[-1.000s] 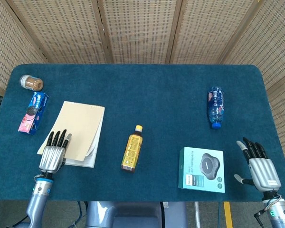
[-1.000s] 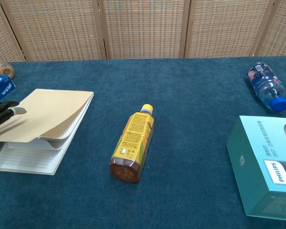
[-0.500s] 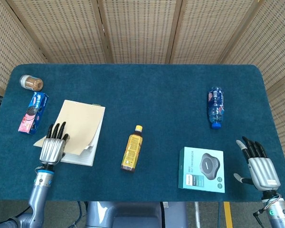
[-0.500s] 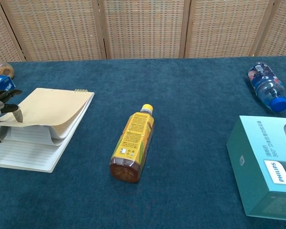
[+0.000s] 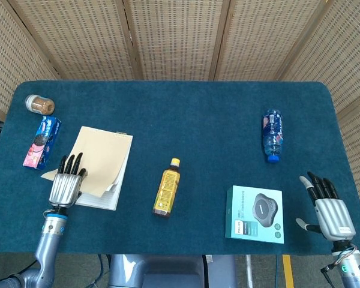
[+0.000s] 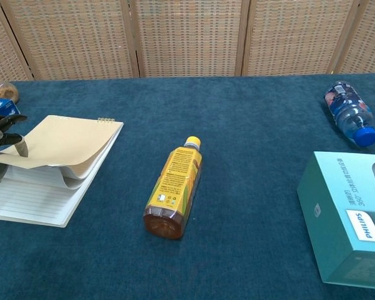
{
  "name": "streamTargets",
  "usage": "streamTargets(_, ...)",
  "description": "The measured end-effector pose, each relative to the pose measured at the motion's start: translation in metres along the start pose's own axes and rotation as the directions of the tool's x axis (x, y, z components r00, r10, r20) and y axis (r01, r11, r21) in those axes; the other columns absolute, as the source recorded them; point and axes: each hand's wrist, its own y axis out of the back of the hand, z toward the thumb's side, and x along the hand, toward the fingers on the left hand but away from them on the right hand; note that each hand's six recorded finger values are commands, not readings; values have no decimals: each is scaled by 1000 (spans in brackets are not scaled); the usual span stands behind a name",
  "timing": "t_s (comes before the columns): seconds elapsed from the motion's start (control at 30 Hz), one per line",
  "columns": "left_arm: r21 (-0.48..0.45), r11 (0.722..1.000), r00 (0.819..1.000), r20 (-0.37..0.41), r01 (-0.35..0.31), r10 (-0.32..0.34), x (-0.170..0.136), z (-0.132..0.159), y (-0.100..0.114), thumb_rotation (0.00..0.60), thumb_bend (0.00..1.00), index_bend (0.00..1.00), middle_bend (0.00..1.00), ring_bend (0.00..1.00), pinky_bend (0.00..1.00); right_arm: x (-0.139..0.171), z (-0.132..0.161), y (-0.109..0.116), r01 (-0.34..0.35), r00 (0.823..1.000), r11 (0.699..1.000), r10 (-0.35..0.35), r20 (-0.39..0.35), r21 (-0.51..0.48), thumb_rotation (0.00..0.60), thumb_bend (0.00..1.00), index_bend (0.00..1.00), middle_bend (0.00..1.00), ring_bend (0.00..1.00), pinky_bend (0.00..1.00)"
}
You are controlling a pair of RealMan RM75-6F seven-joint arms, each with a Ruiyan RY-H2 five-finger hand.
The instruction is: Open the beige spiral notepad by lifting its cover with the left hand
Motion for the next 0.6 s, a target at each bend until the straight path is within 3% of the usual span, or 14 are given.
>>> streamTargets(0.6,-47,997,996,63,64,-61,-31,5,11,600,718,823,0,0,0,1,-2,4,11,1000,1000,-11,4,-13,600,0,0,0,0,0)
